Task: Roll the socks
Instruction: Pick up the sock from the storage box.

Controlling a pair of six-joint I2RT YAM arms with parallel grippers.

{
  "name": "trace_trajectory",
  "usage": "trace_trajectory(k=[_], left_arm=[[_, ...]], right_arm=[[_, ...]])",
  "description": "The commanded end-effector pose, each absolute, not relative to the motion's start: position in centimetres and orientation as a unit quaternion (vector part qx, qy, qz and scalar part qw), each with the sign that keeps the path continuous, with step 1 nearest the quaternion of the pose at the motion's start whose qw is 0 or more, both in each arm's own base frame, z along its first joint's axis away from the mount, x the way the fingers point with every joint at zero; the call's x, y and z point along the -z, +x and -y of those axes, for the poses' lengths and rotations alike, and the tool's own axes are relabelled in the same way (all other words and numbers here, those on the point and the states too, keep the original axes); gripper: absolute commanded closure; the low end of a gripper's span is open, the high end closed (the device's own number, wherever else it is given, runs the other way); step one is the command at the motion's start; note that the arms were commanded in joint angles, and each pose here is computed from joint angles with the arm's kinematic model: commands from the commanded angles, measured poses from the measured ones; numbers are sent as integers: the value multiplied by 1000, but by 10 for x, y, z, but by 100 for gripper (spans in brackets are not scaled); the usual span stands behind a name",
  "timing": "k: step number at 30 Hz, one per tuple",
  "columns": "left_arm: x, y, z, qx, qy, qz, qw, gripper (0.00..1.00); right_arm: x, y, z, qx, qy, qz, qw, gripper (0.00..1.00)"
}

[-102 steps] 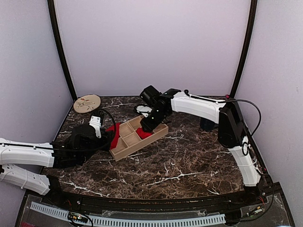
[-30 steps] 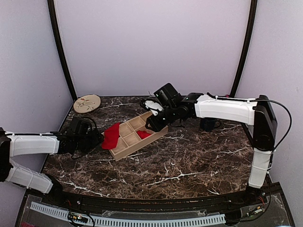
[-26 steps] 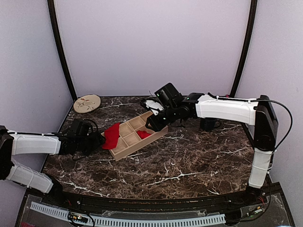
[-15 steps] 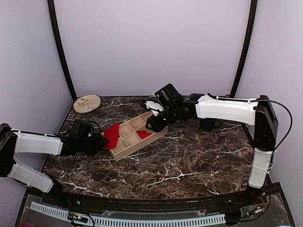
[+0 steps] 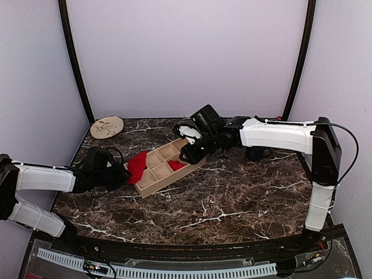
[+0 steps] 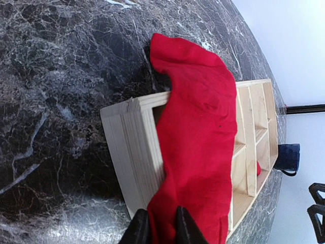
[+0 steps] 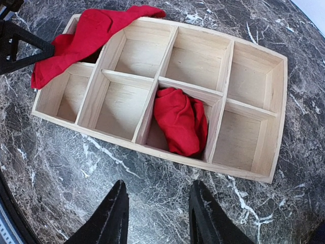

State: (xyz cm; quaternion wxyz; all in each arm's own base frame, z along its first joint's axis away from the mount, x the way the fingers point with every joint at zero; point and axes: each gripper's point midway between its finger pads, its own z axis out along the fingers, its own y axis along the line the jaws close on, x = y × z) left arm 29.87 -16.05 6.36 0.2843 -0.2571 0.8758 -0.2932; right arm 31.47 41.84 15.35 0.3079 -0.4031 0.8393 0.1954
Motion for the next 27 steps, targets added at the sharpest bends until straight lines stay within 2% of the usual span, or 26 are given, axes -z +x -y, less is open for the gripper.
trace_trajectory(k=[1, 4, 8, 19, 27], left_arm=[[-73, 293, 154, 302, -265, -866, 299, 81], [-83, 294, 154, 310, -262, -860, 310, 86], [-89, 295, 159, 323, -249, -857, 313, 100], [-129, 303, 169, 357, -217, -841, 344, 100], [-186, 321, 203, 397, -116, -834, 364, 100]], right_arm=[[-170, 310, -425, -215, -402, -828, 327, 62], [-169, 307, -428, -216, -404, -827, 325, 62], [-169, 305, -431, -217, -406, -826, 325, 62], [-175, 302, -427, -208, -396, -827, 340, 62], [-189, 314, -407, -180, -346, -842, 374, 62]])
